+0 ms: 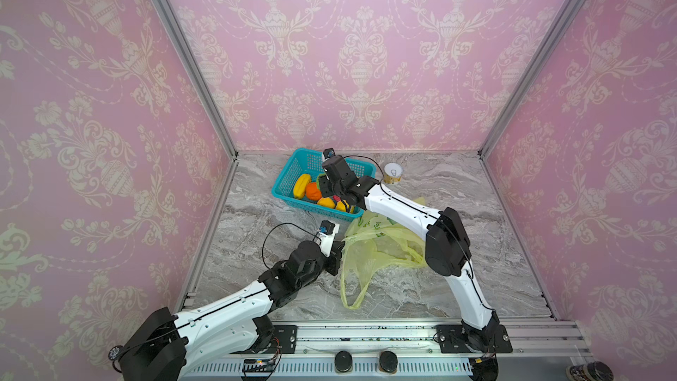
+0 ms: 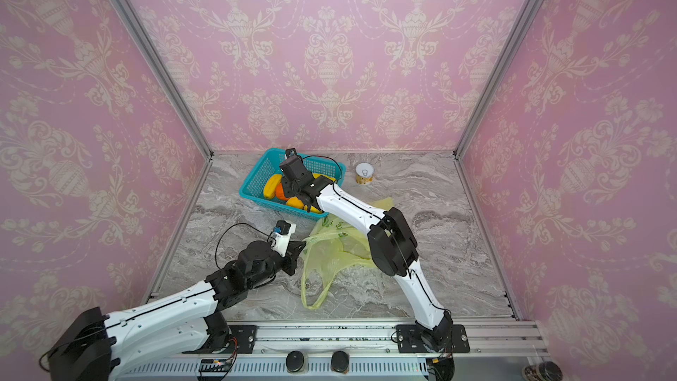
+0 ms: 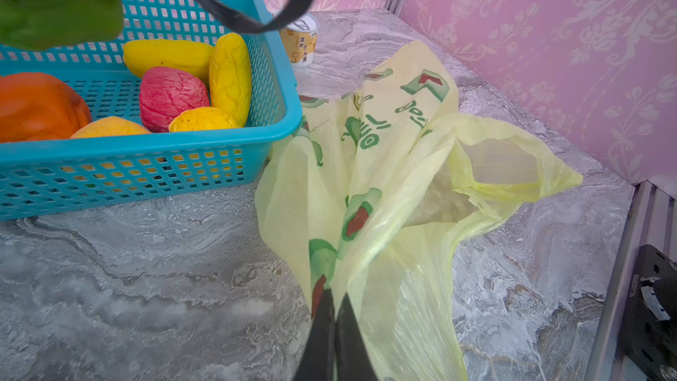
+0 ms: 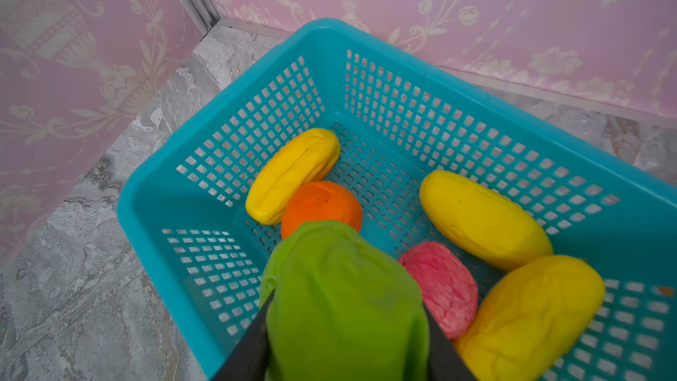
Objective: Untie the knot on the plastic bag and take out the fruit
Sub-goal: 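Carry the green fruit with the right gripper over the teal basket, then lower the green fruit into the basket and open the right gripper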
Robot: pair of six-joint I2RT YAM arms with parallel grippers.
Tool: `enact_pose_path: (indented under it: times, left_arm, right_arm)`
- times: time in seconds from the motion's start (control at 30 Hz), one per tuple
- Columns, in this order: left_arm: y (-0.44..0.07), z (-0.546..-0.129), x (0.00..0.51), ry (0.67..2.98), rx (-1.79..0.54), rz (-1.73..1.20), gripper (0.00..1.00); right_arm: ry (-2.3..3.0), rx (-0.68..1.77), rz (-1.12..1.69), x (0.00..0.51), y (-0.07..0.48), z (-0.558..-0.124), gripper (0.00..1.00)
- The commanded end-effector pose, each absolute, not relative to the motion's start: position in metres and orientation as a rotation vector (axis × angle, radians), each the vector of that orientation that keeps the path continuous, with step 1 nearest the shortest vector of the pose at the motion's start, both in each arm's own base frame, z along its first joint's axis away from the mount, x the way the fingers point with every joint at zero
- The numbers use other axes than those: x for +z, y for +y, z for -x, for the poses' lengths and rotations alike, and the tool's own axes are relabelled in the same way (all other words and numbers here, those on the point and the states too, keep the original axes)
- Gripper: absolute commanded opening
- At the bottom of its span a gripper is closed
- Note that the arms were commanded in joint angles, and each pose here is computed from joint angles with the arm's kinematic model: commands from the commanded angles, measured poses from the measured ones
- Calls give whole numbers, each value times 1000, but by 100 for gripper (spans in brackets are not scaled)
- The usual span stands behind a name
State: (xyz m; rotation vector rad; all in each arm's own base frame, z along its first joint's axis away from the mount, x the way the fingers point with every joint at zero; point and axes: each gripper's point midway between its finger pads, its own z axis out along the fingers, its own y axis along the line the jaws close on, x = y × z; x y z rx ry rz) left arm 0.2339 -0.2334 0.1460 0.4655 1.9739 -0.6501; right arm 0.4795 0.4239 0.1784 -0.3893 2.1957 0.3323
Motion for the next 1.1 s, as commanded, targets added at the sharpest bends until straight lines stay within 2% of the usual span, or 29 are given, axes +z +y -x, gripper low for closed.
enact_pose_path:
  times: [0.0,0.3,0.4,0.63,0.7,0.77,0.83,1.07]
  left_arm:
    - [-235,-237,155,1957,-643,-450,0]
    - [-235,-238,155,1958,-644,-450,0]
    - [-235,-238,154,1957,-644,-450,0]
    - [-235,-238,154,1960,-641,-451,0]
    - [-236,-238,154,1960,-641,-451,0]
    - [-235,-240,153,1961,-632,-451,0]
    - [-235,-241,153,1963,-622,-446,0]
    - [-246,-253,152,1989,-605,-444,0]
  right_arm:
    - [2337,243,495,144,419,-476,29]
    - [2368,283,485,120,424,-496,35]
    - [2386,312,486,111,424,-498,40]
    - [2390,299,480,105,420,-502,64]
    - [2385,289,468,108,417,-504,76]
    - [2373,280,463,117,415,-505,90]
    - [2349,290,473,133,414,-503,96]
    - [2203,298,474,234,386,-476,100]
